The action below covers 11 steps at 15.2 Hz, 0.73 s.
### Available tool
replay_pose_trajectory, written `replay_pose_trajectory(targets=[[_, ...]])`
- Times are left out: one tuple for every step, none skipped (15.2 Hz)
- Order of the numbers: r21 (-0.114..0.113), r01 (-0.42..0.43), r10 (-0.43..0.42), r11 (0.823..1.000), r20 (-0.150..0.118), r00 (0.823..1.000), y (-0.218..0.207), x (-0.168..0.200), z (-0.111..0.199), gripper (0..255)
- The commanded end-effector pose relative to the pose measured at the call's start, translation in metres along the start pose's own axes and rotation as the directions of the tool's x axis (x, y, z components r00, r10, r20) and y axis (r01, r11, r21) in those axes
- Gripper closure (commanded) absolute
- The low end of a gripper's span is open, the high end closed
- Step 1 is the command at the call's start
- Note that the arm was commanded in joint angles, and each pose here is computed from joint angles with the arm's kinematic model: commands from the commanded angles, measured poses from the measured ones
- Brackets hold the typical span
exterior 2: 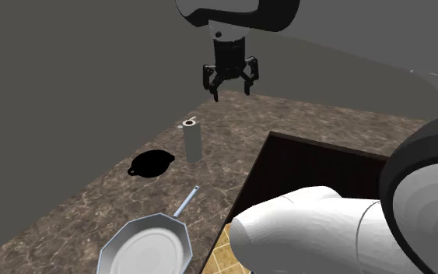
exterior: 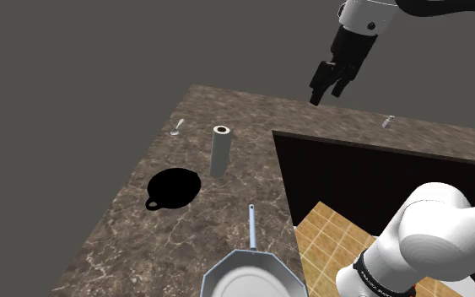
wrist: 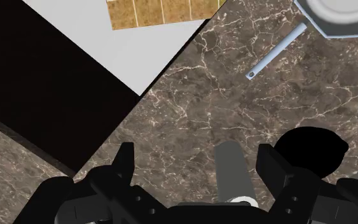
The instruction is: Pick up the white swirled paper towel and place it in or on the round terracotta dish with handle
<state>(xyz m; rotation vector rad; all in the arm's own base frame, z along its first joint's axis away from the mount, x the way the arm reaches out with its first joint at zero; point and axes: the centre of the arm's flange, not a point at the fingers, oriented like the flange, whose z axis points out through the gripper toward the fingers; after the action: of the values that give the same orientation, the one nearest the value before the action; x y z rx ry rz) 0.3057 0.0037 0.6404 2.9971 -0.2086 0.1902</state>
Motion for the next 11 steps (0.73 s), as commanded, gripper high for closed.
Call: replay_pose_trajectory(targets=[[0.000,0.000,0.000,1.000,0.000,1.000,0.000,0.000,0.000,0],[0.004,0.017,-0.017,1.000,0.001,1.000,-0.002,0.010,0.008,0],[0.008,0.034,-0.034,0.999,0.002,0.999,-0.004,0.021,0.016,0],[0.012,0.051,-0.051,0.999,0.003,0.999,-0.006,0.031,0.024,0],[0.016,0.068,-0.069,0.998,0.004,0.998,-0.009,0.041,0.032,0],[0.020,0.086,-0.086,0.996,0.005,0.996,-0.011,0.052,0.040,0],[0.024,0.103,-0.103,0.994,0.006,0.995,-0.014,0.062,0.048,0],[0.028,0.120,-0.120,0.992,0.007,0.993,-0.017,0.072,0.056,0],[0.033,0.136,-0.137,0.990,0.008,0.991,-0.021,0.082,0.064,0],[0.037,0.153,-0.154,0.987,0.009,0.988,-0.024,0.092,0.072,0],[0.041,0.170,-0.171,0.985,0.009,0.985,-0.028,0.102,0.080,0]])
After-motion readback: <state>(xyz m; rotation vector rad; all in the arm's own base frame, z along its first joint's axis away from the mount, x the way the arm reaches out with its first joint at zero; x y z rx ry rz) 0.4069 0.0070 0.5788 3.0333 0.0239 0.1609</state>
